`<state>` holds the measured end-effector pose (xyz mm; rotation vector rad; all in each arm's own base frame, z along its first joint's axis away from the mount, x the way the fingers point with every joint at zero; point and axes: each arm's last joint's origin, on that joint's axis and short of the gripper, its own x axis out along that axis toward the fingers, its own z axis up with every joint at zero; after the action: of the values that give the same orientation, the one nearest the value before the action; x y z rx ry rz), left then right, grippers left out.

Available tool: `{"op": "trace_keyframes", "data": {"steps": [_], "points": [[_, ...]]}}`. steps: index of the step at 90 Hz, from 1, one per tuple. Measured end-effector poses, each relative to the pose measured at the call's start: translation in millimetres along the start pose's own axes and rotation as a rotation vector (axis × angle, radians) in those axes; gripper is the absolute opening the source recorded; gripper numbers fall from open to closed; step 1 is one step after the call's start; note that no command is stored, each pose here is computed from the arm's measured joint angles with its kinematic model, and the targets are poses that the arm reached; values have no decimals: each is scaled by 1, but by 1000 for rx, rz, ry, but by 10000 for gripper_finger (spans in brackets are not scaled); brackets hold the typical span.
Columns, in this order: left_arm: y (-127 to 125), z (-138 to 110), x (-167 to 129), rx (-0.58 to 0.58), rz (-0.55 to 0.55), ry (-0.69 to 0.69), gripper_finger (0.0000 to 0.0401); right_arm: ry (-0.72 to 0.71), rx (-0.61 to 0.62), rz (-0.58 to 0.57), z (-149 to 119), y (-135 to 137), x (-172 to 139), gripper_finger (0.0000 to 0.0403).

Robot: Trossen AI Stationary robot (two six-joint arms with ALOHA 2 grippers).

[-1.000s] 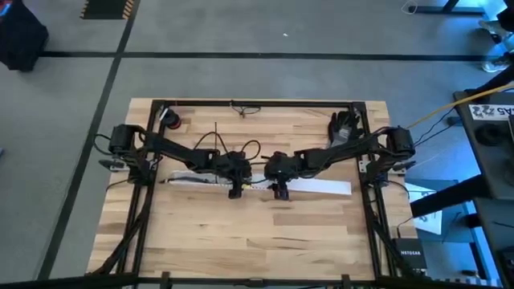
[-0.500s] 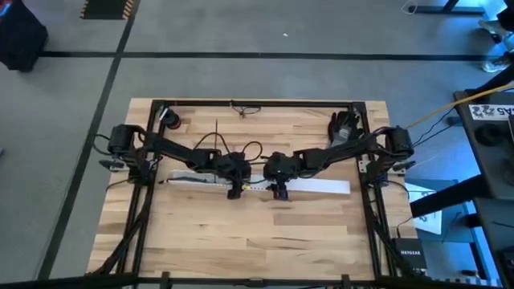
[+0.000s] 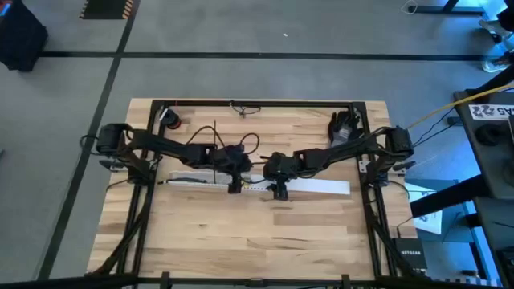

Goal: Ziptie cables
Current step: Close the cable duct

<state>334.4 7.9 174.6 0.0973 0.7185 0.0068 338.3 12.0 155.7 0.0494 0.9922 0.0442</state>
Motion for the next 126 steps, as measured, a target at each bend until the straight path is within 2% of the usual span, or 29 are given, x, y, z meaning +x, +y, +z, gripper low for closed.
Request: {"op": "trace_keyframes", "data": {"steps": [13, 31, 83, 98, 114, 126], "points": [[-2, -11, 16, 26, -11, 57, 257, 4, -1, -2, -1, 0, 0, 225], [-3, -24, 21, -19, -18, 179, 257, -3, 6, -3, 0, 0, 0, 225], [-3, -24, 21, -41, -10, 154, 257, -76, 20, -8, 5, 0, 2, 225], [0, -12, 4, -45, 8, 102, 257, -84, 20, -18, 6, 0, 2, 225], [9, 4, -32, -50, 34, 43, 257, -95, 23, -30, 8, -1, 1, 225], [13, 4, -49, -54, 48, 76, 257, -96, 24, -37, 8, -1, 1, 225]]}}
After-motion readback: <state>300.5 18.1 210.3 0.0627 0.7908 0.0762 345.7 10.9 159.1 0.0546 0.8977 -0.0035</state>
